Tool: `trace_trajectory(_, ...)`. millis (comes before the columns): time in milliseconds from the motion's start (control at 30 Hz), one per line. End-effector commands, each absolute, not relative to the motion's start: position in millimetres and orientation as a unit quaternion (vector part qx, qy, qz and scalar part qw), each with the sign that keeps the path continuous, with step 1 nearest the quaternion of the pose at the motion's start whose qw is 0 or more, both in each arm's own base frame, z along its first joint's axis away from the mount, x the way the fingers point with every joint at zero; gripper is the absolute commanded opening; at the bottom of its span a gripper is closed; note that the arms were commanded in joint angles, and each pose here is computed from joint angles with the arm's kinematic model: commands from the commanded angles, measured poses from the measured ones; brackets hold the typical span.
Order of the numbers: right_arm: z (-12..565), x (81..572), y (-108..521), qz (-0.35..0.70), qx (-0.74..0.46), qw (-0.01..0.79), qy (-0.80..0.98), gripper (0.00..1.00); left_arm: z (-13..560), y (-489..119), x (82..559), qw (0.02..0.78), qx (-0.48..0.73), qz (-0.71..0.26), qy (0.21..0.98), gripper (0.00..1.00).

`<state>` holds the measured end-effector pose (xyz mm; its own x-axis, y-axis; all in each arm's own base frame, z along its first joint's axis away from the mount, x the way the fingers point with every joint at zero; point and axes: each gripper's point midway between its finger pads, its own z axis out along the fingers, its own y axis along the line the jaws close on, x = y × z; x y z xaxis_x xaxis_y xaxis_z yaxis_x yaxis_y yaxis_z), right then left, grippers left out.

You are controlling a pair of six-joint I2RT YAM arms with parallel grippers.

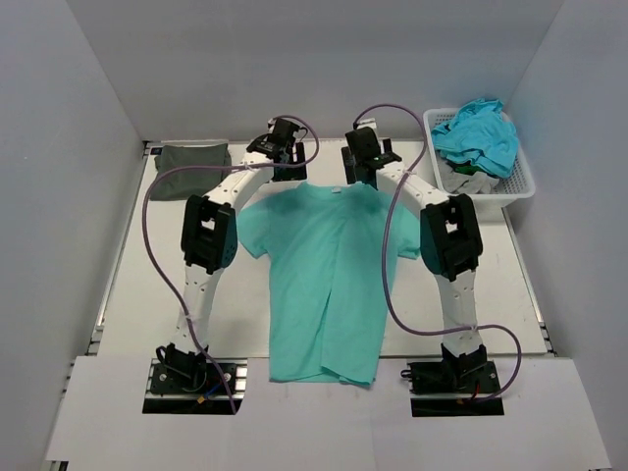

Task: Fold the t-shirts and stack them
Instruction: Flatten out the tshirt

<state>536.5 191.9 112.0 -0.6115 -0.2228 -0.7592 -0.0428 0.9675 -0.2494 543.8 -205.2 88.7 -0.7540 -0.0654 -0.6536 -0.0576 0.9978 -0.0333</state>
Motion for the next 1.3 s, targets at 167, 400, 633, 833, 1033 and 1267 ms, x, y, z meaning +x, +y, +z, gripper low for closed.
trace_trajectory(167,182,480,204,0.018,-0.078,0.438,0.895,0.9,152,-211,479,0.356,-0.019,-0.063,0.932,1.0)
trace_trajectory(400,108,341,234,0.218,-0.114,0.278,0.929,0.9,117,-256,344,0.248,-0.004,-0.257,0.934,1.0)
trace_trajectory(633,61,273,226,0.257,-0.098,0.201,0.94,0.9,77,-269,282,0.185,-0.001,-0.257,0.949,1.0)
trace_trajectory(833,32,266,201,0.206,-0.063,0.19,0.958,0.9,39,-253,269,0.159,-0.015,-0.207,0.965,1.0)
trace_trajectory(1033,4,274,162,0.12,-0.023,0.182,0.976,0.9,5,-201,285,0.162,-0.028,-0.063,0.984,1.0)
trace_trajectory(1267,8,301,134,0.069,-0.016,0.204,0.976,0.9,15,-185,332,0.217,0.015,0.008,0.976,1.0)
